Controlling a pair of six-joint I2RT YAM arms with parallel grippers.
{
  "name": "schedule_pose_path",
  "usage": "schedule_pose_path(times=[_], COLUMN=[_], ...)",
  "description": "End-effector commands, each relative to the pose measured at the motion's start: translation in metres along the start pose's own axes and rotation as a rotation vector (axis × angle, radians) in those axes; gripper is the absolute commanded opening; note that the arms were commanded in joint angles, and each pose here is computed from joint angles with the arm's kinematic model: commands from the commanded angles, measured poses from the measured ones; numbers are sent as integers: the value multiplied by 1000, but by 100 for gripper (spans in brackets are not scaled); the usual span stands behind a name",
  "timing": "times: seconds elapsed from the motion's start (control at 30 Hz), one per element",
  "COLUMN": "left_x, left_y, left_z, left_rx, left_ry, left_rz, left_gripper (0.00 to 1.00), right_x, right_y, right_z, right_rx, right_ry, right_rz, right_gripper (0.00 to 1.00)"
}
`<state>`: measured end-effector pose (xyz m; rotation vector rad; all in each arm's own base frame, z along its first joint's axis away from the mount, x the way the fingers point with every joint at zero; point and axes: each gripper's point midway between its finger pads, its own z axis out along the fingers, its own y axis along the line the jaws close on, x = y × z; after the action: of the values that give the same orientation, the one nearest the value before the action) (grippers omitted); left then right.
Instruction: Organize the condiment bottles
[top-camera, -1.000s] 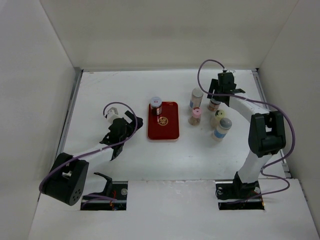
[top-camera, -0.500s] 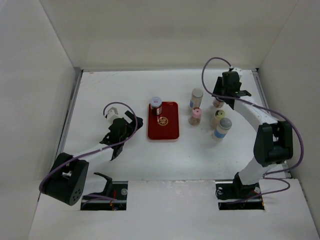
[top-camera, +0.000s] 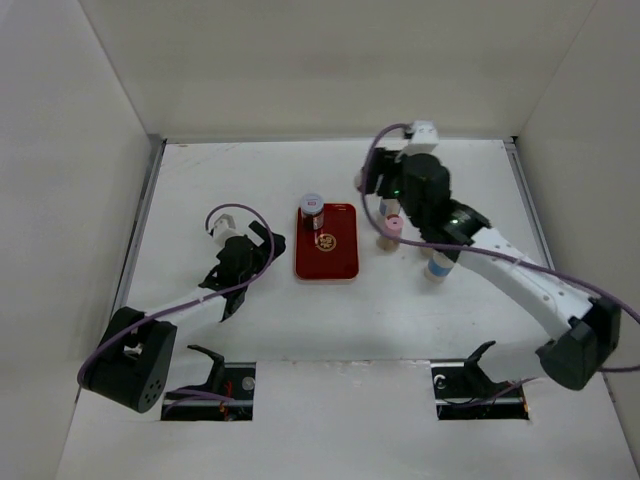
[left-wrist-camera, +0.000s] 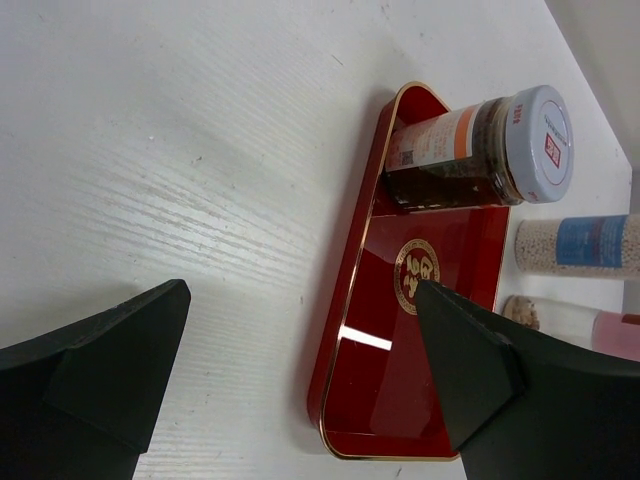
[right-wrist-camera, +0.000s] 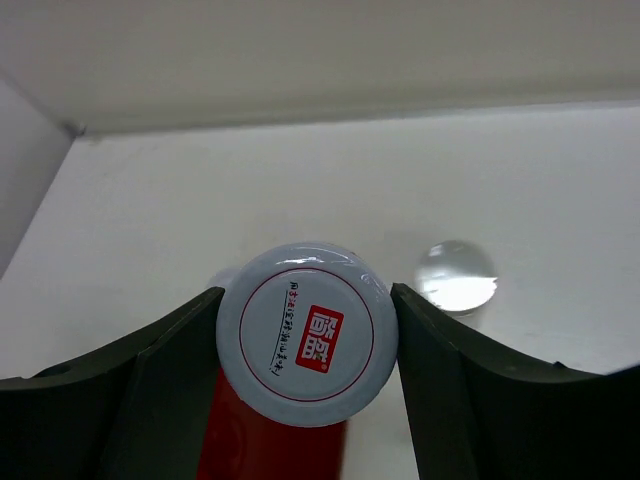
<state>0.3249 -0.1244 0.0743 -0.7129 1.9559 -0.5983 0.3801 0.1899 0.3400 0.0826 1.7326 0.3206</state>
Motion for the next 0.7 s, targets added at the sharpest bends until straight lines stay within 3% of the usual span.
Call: schedule_pose_path(times=[0.0, 0.1, 0.23, 0.4, 0.67], left_x=[-14, -16, -15, -16, -14], left_y=[-8, -12, -6, -7, -7], left_z=[-2, -4, -2, -3, -2], left_rx=[37, 53, 34, 42, 40], left_ry=[-45, -45, -42, -51, -40], left_rz=[-31, -40, -41, -45, -46], left_gripper=[100, 100, 100, 100, 100], right_x=[20, 60, 102, 148, 188], right_y=[80, 131, 164, 170, 160], right_z=[10, 20, 36, 57, 80], right_rx=[-175, -263, -296, -270, -201], right_ry=[13, 66, 132, 199, 217], right_rz=[11, -15, -55, -102, -157], right_gripper=[50, 50, 50, 50, 53])
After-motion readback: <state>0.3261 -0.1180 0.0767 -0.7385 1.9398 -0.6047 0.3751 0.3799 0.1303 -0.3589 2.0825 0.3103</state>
